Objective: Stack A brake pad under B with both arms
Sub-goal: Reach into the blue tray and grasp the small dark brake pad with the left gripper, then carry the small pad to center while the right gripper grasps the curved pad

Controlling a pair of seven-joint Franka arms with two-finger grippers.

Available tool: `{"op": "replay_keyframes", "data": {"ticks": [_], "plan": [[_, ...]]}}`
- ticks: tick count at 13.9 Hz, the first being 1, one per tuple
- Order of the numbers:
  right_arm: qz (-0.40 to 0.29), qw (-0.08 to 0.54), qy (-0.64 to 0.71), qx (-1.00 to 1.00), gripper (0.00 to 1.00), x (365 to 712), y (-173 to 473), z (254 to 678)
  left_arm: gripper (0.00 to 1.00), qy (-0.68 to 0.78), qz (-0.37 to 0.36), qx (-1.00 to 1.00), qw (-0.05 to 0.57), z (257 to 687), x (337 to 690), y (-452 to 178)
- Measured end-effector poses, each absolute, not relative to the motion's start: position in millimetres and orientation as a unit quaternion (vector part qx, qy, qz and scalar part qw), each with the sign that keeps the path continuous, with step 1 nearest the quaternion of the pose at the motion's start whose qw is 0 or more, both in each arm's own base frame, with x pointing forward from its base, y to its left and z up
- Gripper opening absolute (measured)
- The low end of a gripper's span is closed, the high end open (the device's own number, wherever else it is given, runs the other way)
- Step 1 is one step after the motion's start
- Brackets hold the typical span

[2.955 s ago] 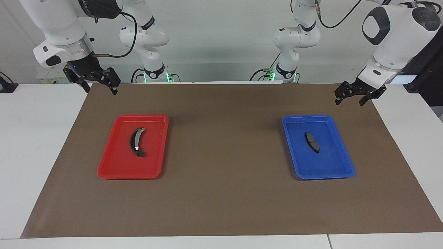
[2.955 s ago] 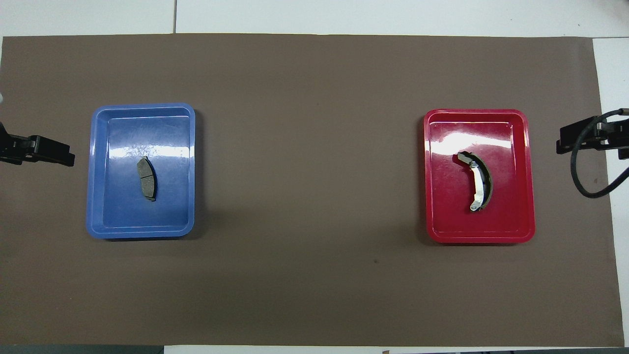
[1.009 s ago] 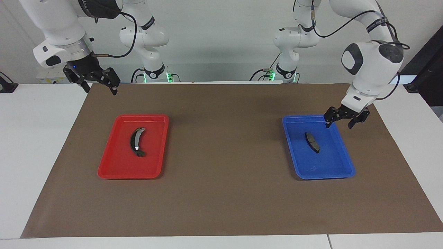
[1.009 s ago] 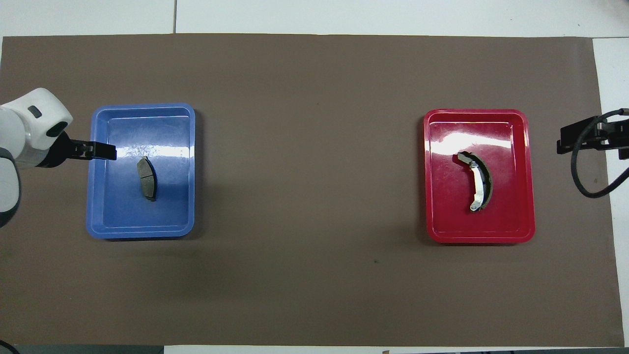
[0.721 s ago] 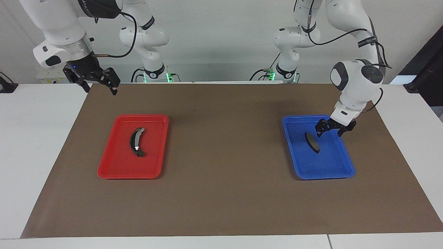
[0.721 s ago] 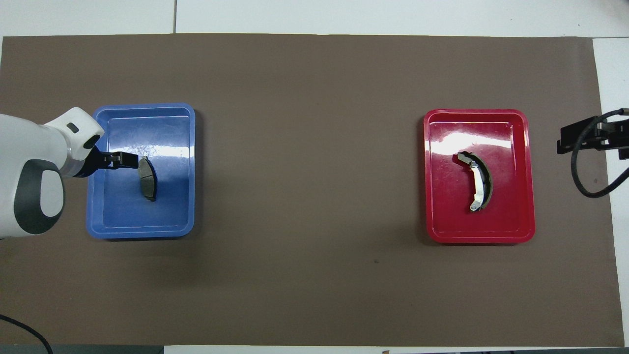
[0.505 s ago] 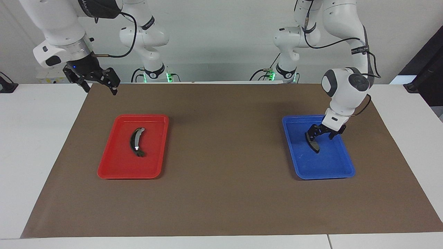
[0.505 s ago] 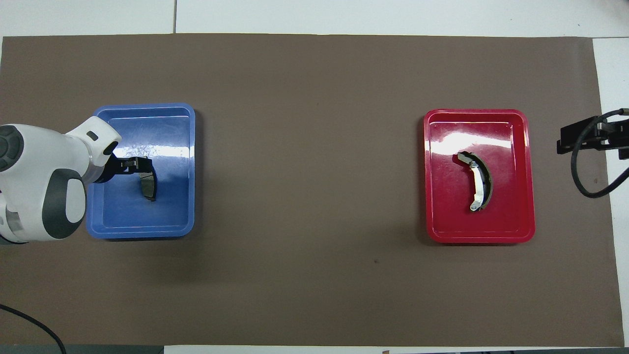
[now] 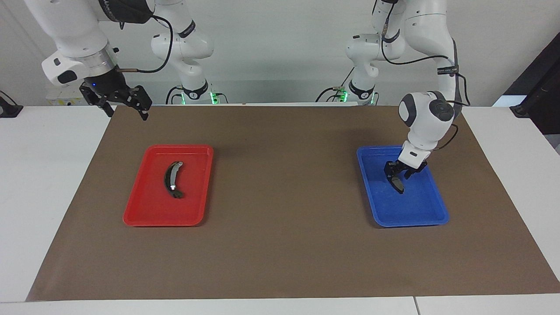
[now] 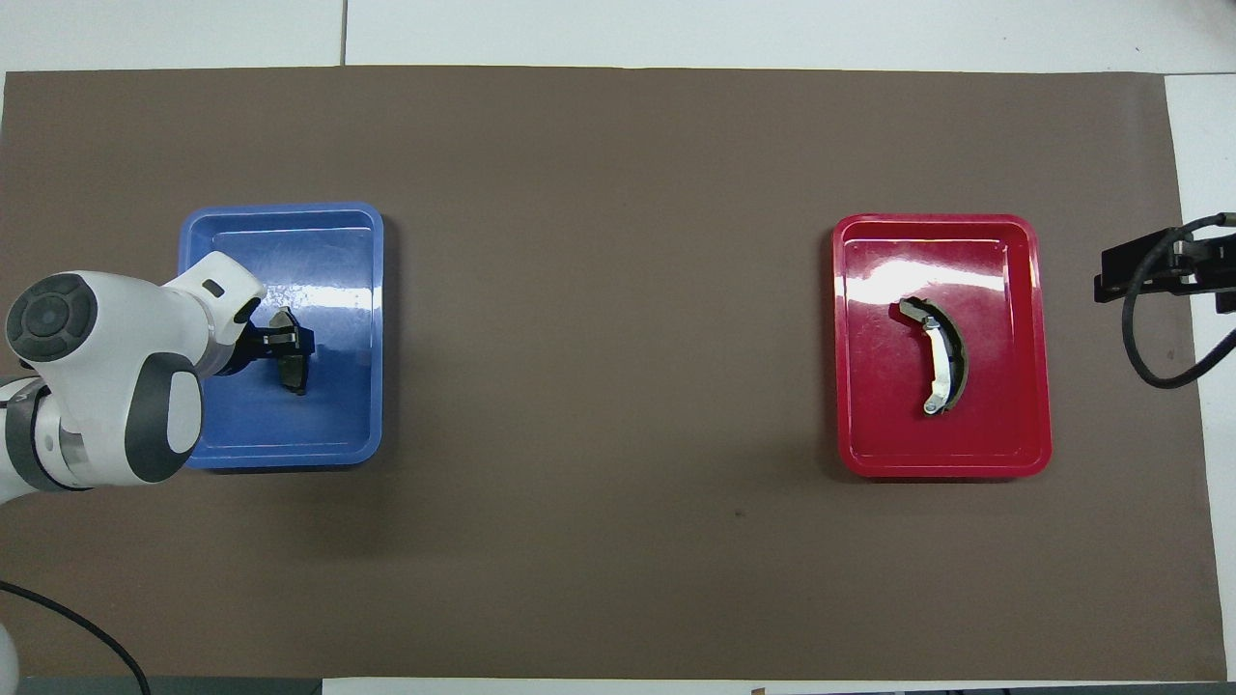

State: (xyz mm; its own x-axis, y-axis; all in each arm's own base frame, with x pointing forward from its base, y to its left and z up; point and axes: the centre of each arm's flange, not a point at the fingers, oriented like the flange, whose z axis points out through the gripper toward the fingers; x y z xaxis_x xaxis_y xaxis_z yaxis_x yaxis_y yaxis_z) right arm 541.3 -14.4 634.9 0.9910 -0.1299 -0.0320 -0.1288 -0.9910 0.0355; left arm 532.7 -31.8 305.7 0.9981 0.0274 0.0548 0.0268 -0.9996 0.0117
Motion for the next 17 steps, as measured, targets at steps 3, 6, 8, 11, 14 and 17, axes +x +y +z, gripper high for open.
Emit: {"op": "replay_keyframes", "data": {"ticks": [3,6,8,11,14,17], "plan": [[-0.017,0.017,-0.065,0.998,1.0,541,-14,635,0.37,0.02,0.033,0.999,0.006,307,535,-32],[-0.018,0.017,-0.065,0.998,1.0,541,-15,634,0.36,0.02,0.043,0.999,0.008,339,550,-34],[-0.023,0.017,-0.067,0.997,1.0,540,-17,630,0.36,0.006,0.025,1.0,0.008,377,556,-49],[-0.004,0.015,-0.067,0.998,1.0,544,-18,615,0.36,-0.019,0.035,0.999,0.014,400,547,-128],[0.021,0.012,-0.065,0.998,1.0,541,-18,566,0.36,-0.015,0.044,0.999,0.023,368,526,-220],[0.007,0.012,-0.055,0.998,1.0,535,-17,491,0.36,-0.039,0.038,0.998,0.025,328,507,-284]]}}
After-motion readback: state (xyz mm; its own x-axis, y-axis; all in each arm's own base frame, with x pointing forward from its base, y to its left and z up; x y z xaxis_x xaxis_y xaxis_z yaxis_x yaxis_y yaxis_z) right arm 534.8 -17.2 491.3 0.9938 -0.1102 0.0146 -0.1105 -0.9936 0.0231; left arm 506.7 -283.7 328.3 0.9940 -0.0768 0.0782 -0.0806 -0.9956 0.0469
